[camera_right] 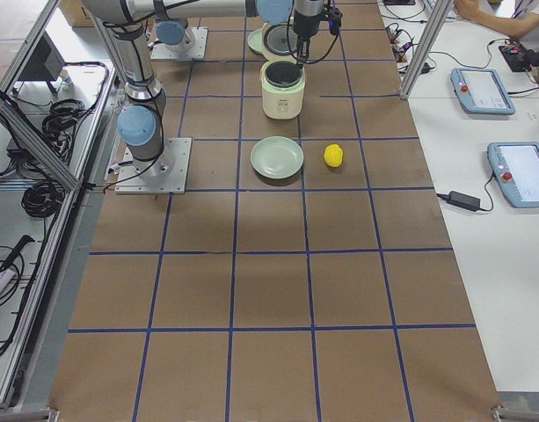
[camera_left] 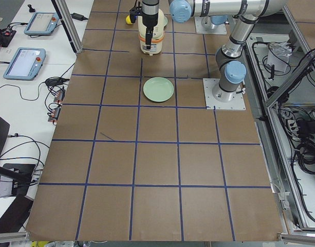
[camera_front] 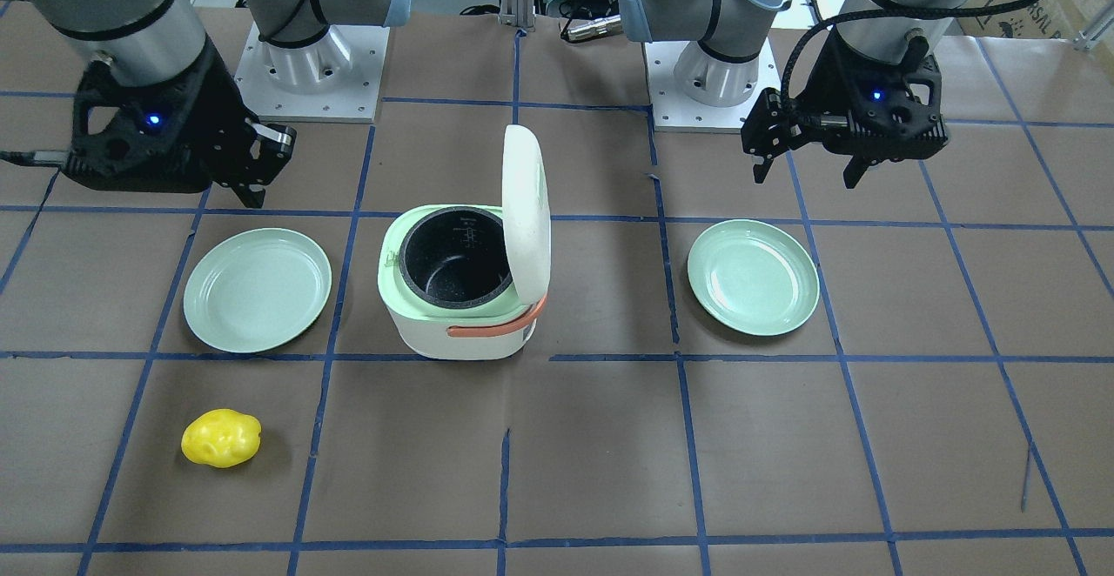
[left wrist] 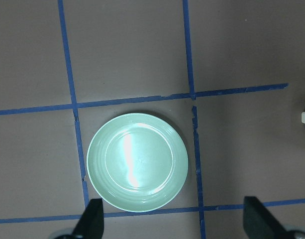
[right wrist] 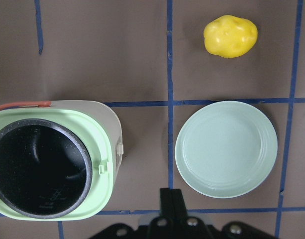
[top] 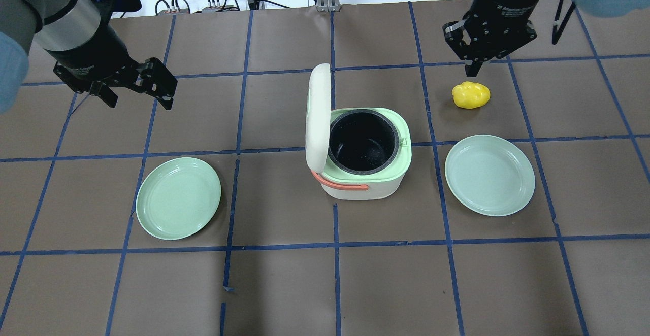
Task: Press rice cooker button
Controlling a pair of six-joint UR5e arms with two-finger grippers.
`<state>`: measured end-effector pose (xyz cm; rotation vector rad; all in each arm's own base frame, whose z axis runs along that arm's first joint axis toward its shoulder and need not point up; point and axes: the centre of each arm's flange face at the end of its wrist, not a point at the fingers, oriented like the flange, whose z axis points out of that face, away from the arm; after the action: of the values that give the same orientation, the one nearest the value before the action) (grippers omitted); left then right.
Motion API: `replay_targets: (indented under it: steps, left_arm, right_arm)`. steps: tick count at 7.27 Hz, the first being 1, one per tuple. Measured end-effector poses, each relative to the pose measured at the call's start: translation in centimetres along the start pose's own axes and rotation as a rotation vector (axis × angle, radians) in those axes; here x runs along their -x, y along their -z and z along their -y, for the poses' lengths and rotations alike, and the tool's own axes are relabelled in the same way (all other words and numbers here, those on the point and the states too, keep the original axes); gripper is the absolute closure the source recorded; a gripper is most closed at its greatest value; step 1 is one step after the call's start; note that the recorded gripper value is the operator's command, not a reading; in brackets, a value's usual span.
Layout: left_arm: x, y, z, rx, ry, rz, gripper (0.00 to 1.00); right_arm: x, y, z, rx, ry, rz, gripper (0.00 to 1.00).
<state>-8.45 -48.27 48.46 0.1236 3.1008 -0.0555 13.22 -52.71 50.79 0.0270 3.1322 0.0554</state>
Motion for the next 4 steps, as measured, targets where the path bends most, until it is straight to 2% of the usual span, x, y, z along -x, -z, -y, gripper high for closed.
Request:
replay_targets:
  steps: [1,2,4]
  left_arm:
    - [0.0,0.0,0.0,0.000,0.000,0.000,0.00]
    - [0.0,0.0,0.0,0.000,0.000,0.000,0.00]
    - [0.0,0.0,0.0,0.000,0.000,0.000,0.00]
  right_arm:
    - [-0.4,1.9,-1.2,-0.020,-0.002,0.000,0.08]
    - [-0.5,3.3,-2.5,-0.041,-0.002,0.000,0.01]
    - [-0.9,4.1,-3.4,-0.052,-0.013,0.001,0.00]
